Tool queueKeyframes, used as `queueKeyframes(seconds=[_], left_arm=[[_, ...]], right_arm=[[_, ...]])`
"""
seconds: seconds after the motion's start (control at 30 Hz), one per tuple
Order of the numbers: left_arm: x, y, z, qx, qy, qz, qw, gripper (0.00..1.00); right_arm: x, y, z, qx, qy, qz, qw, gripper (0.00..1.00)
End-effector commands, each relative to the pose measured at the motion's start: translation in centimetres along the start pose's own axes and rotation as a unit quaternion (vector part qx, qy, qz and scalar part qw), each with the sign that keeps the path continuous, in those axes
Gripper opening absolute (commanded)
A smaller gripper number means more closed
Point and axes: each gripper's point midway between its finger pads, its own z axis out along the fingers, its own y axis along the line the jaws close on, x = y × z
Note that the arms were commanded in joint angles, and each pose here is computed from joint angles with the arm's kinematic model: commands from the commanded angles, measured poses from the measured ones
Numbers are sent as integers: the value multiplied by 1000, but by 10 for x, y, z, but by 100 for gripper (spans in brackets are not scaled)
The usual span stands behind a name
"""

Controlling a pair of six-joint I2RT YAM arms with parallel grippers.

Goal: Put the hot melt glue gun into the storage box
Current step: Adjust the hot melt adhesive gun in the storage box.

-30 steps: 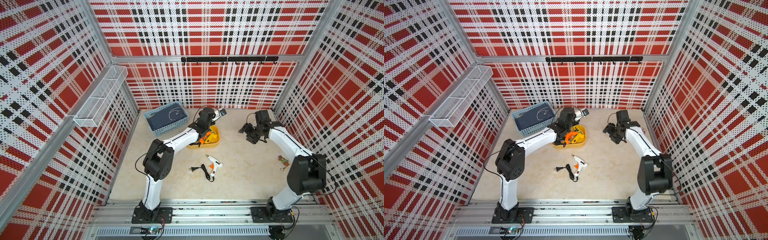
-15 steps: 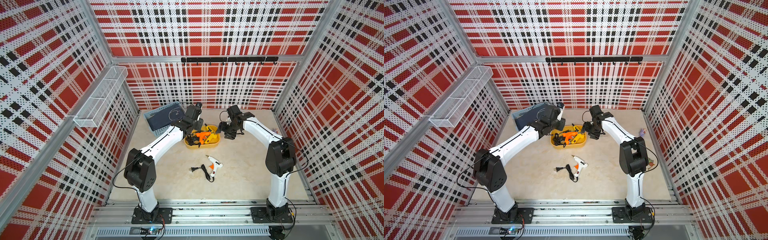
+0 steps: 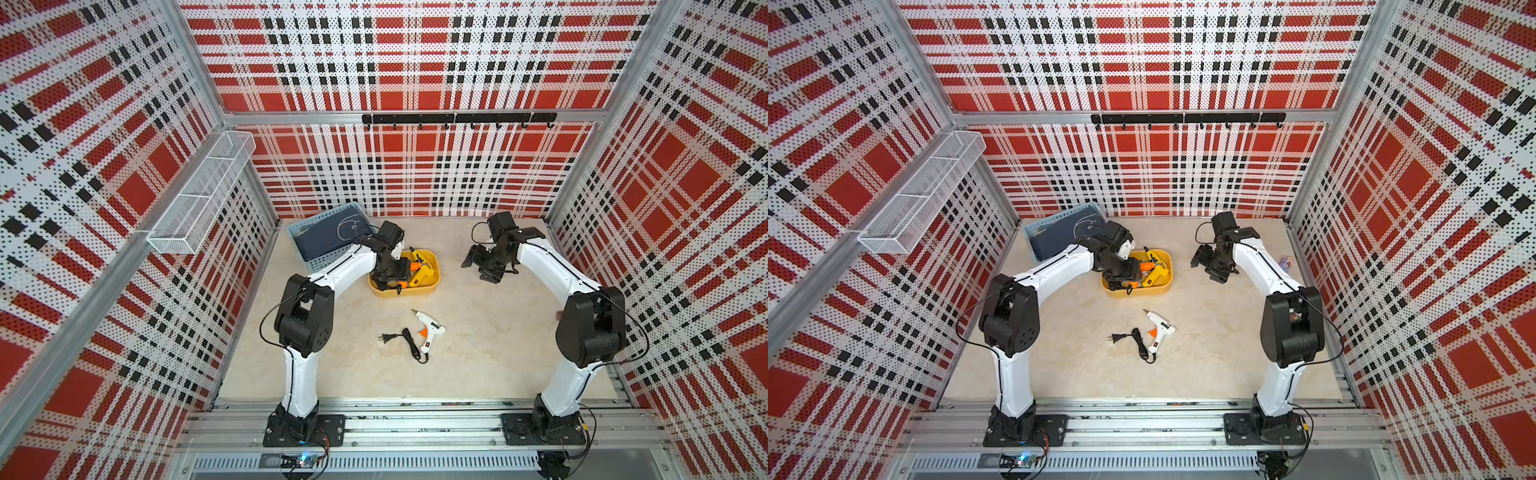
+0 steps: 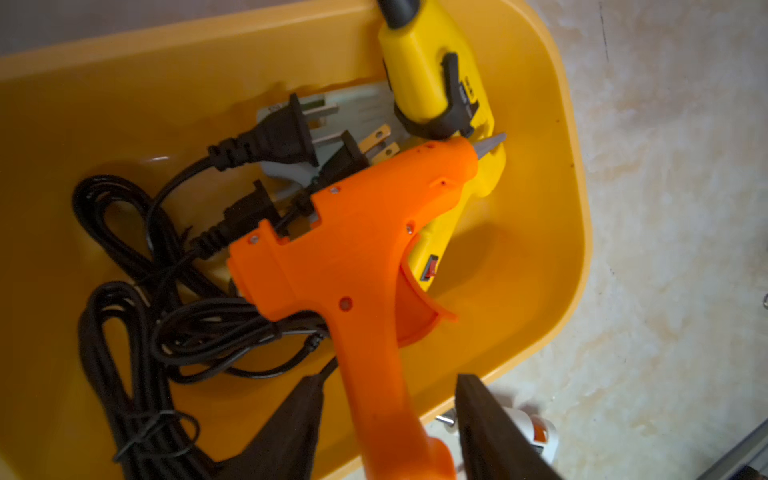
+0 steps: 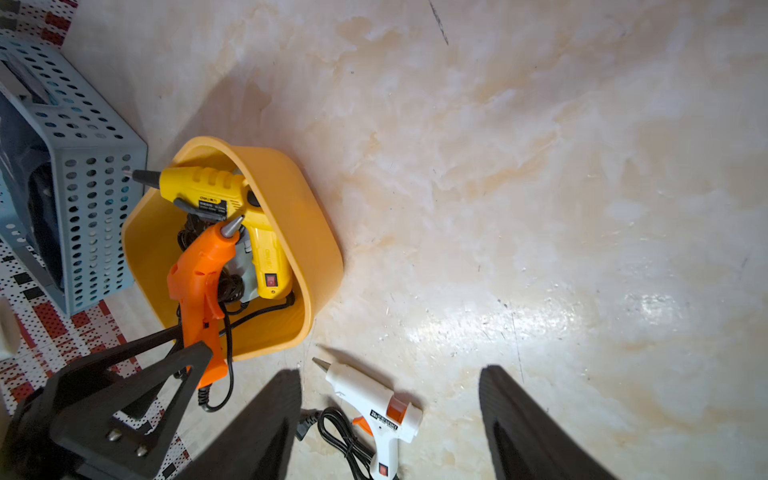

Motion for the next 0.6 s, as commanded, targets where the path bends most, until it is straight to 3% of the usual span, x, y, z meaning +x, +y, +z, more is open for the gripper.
queueKeyframes(seconds=[0.0,0.27,0.37,0.57], left_arm=[[16,-5,13,4,39,-8,999,50],[30,16,30,-57,60,-5,997,27],[18,18,18,-78,39,5,996,17],[-18,8,-16,-88,-27,22,996,11]], right_arm=[[3,-1,-3,1,-6,-6,1000,75],[5,-7,-2,1,-3,-4,1000,75],[5,-8,-2,-1,-4,-5,1000,75],[5,-7,-3,-4,-6,-6,1000,75]])
